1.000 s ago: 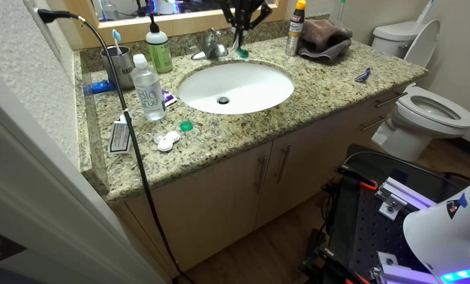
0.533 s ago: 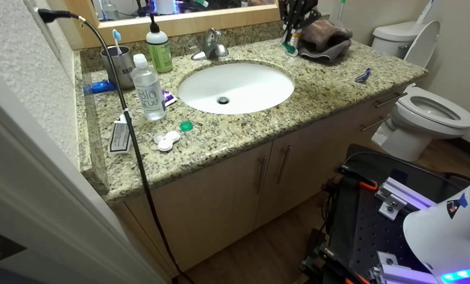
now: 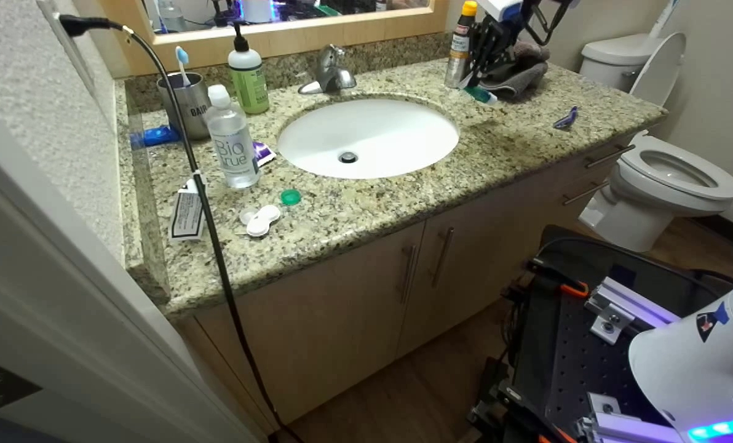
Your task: Remove the green tube from the sink and place it on the counter then open the faucet
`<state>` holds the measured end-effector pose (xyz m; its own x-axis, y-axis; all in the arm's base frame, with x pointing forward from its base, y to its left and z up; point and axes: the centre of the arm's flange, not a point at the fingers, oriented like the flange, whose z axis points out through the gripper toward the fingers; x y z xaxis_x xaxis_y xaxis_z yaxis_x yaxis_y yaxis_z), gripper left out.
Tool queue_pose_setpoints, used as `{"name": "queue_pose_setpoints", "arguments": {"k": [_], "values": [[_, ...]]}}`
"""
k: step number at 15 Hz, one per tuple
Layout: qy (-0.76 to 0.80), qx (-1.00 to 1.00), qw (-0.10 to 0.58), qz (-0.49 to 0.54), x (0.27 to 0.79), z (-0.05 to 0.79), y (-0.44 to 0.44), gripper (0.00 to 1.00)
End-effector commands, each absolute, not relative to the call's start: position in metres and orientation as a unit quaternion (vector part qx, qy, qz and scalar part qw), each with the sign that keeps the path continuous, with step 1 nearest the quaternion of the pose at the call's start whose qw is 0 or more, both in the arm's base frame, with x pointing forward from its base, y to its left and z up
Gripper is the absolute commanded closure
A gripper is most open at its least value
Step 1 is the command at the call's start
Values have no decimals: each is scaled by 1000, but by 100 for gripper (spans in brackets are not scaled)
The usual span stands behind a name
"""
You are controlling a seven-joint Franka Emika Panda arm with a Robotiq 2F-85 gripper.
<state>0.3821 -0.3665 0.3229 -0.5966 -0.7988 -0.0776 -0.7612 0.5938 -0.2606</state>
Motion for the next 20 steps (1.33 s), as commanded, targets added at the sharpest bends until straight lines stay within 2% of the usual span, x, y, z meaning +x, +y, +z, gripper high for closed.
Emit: {"name": "queue_pose_setpoints", "arguments": {"k": [1,4,7,9,12,18,19,20], "values": [[915,-374,56,-140,359,316,-356,98],[937,-315,9,-154,348,312,-372,98],[952,-285,-26,-111,336,304,-386,98],[955,-290,-24,-51,350,288,-387,98],[962,-271,-32,-12,374,264,-374,98],[968,-237,-67,-38,397,244,-403,98],[969,-233,-62,-46,403,248,-408,77],[969,-233,-60,-46,404,248,-408,67]]}}
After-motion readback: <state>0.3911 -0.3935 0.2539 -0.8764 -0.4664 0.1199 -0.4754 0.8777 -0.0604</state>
